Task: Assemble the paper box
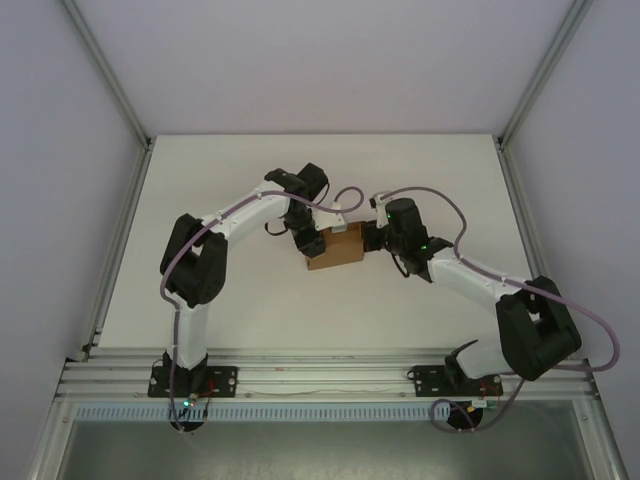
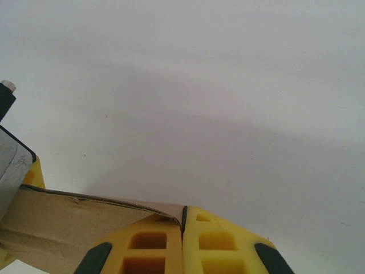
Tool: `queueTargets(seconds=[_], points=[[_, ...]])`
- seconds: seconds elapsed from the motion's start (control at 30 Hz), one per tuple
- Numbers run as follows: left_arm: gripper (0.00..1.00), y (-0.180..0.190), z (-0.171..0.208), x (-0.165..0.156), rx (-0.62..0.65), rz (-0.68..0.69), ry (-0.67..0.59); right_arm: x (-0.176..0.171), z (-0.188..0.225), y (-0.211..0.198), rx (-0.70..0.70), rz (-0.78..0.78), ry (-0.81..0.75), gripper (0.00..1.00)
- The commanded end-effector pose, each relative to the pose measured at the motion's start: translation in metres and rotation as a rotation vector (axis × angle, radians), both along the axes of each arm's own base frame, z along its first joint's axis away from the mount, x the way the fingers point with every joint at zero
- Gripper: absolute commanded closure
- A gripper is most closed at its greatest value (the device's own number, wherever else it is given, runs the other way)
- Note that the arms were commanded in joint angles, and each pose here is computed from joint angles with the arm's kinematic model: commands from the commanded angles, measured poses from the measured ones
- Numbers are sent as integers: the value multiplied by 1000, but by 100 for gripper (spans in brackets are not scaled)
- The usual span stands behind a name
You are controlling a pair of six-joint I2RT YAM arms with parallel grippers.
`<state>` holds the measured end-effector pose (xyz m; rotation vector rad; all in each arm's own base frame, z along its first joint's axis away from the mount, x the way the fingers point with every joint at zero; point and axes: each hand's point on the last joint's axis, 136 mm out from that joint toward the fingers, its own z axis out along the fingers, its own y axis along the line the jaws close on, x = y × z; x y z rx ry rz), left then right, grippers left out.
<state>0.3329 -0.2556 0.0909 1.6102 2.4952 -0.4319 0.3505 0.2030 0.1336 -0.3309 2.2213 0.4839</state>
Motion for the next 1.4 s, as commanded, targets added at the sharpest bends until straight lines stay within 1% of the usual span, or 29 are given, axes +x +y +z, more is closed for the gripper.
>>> queueTargets(seconds=[0.0, 0.17, 0.27, 0.37, 0.5, 0.53, 0.57, 0.63, 0.73, 0.77, 0.83, 0.93, 1.07, 1.23, 1.3, 1.37], points=[[76, 11, -9, -6, 34, -56, 3, -11, -40, -23, -130, -41, 114, 100], [76, 11, -7, -4, 26, -80, -1, -26, -47, -4, -113, 78, 103, 100], [75, 8, -3, 3, 14, -62, -10, -26, -48, -1, -78, 58, 115, 100], [74, 5, -2, 9, -1, -38, -26, -35, -57, 3, -59, 59, 111, 100], [73, 1, 1, 13, -21, -6, -36, -52, -69, 14, -66, 102, 95, 100], [73, 0, 1, 15, -21, 7, -40, -51, -70, 15, -51, 74, 116, 100], [73, 0, 1, 16, -20, 13, -43, -48, -69, 14, -32, 26, 149, 100], [73, -1, 2, 15, -25, 15, -38, -51, -67, 23, -4, 17, 178, 100], [73, 0, 2, 19, -16, 37, -54, -55, -59, 34, 12, 24, 167, 100], [73, 0, 1, 20, -13, 42, -55, -54, -55, 35, 23, 4, 170, 100], [73, -2, 2, 21, -20, 45, -54, -53, -45, 41, 64, -5, 178, 100], [73, -3, 2, 22, -18, 50, -59, -49, -31, 44, 112, -35, 172, 100], [73, -3, 1, 22, -23, 48, -62, -45, -12, 42, 136, -59, 142, 100], [73, -6, 3, 22, -39, 43, -68, -45, -6, 44, 155, -61, 145, 100], [73, -9, 3, 24, -51, 39, -76, -42, 0, 46, 183, -76, 144, 100], [73, -12, 5, 24, -62, 42, -65, -42, 2, 52, 206, -56, 143, 100]])
